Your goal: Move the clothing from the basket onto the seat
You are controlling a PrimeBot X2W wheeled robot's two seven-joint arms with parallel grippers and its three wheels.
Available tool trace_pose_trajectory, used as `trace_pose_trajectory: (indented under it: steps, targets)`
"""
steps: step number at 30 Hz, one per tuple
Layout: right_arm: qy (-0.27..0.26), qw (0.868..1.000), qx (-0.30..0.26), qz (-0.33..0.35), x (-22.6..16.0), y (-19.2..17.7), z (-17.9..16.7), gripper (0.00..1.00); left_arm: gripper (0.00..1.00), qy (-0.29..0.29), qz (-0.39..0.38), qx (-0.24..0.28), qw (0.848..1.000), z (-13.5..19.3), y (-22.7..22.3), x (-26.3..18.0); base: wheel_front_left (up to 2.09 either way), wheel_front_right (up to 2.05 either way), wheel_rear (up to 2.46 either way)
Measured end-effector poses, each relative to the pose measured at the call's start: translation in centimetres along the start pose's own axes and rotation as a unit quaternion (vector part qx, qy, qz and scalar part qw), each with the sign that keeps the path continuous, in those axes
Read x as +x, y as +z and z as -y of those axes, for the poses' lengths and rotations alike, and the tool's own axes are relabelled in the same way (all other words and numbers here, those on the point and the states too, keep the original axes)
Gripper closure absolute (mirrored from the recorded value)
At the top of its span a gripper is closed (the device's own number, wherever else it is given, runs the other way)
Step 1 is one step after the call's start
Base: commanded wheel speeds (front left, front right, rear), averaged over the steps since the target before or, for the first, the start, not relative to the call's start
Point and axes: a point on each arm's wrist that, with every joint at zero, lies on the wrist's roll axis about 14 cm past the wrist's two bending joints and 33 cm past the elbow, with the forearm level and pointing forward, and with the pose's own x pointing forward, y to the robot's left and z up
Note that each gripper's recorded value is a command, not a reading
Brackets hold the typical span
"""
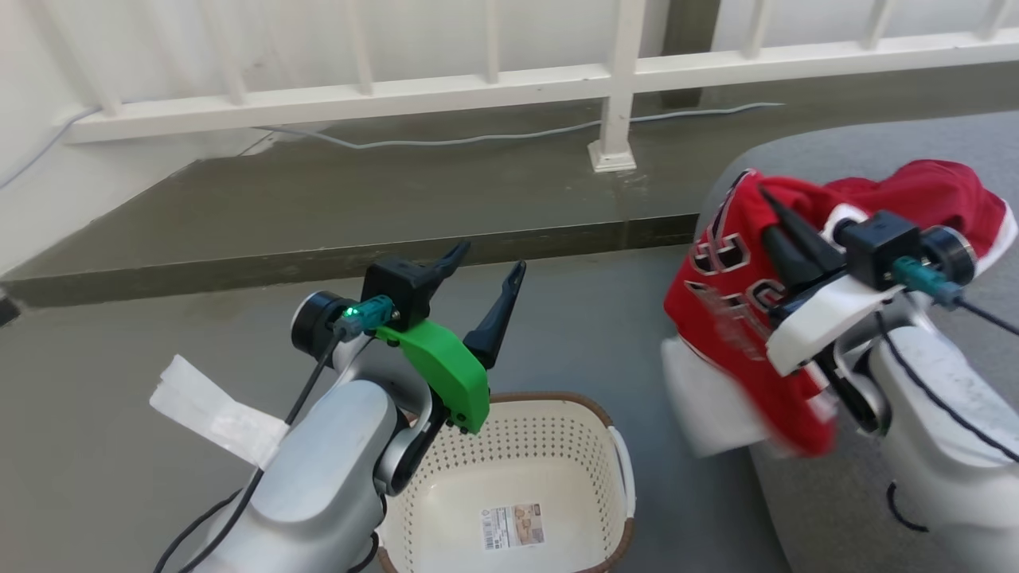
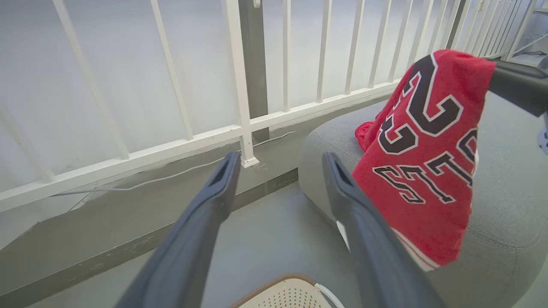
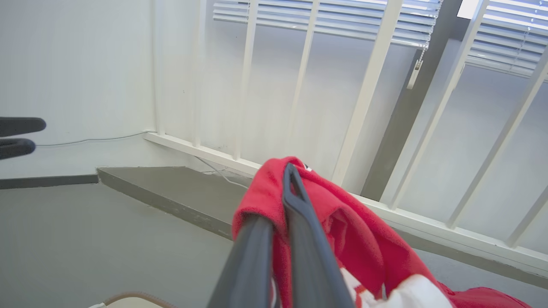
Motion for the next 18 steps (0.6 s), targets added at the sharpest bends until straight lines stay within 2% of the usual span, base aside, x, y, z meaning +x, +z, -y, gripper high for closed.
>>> trace_pose_trajectory:
  steps: [9, 18]
  targets:
    - [-0.092, 0.995, -0.036, 0.015, -3.3, 1.8, 6.8, 1.0, 0.0, -0.06, 0.001, -0.01, 0.998, 4.0, -0.6, 1.2, 0.0, 0.0, 0.0]
    - [-0.156, 0.985, -0.066, 0.03, -7.1, 3.8, 11.1, 1.0, 0.0, -0.129, -0.001, -0.021, 0.991, 8.5, -1.1, 2.3, 0.0, 0.0, 0.0]
